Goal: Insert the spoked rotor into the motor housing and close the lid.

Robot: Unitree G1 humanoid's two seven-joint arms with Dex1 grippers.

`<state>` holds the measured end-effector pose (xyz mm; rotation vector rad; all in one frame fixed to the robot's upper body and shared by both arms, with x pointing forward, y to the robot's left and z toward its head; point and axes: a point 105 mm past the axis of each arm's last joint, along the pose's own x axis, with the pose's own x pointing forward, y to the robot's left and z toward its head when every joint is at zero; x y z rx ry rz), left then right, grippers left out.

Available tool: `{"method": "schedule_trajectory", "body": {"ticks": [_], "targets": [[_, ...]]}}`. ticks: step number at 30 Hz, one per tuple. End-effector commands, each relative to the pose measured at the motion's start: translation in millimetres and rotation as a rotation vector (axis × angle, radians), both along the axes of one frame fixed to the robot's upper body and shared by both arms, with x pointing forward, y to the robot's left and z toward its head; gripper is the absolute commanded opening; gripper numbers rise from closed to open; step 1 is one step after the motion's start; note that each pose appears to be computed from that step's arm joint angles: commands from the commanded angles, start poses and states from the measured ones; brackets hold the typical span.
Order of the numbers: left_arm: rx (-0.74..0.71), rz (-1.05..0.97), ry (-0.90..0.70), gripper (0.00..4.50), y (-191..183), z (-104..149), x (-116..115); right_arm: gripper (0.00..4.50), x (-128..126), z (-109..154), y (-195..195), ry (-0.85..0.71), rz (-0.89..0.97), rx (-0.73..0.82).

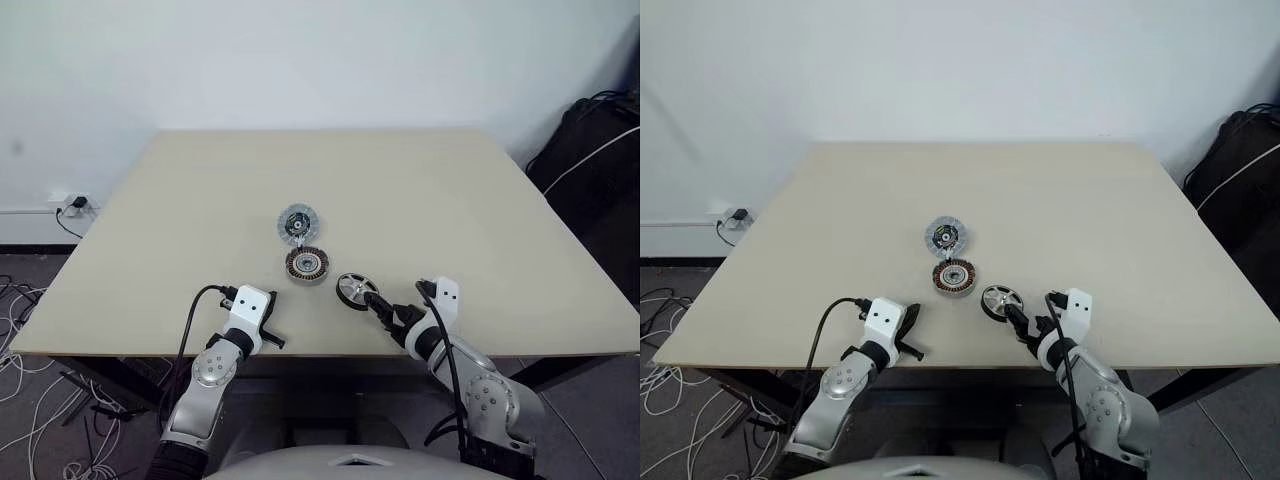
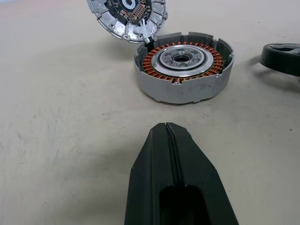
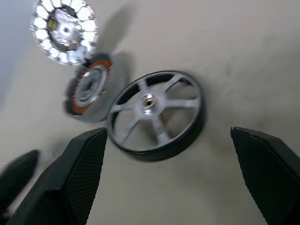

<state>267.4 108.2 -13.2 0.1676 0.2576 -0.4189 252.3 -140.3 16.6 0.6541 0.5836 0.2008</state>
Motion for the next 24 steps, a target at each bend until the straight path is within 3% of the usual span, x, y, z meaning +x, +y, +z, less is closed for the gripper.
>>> {"method": "schedule_trajectory", "body": {"ticks": [1, 9, 24], "targets": [[-0.011, -0.008, -0.033, 0.00, -2, 9, 4, 4.48, 7, 15, 7, -0.036, -0.021, 0.122], [-0.012, 0.005, -0.028, 0.00, 1, 8, 2, 4.48, 13, 3, 18, 0.088, -0.071, 0.368], [-0.015, 0.007, -0.023, 0.00, 2, 7, 0, 4.48, 17, 1, 40, 0.169, -0.089, 0.648]]}}
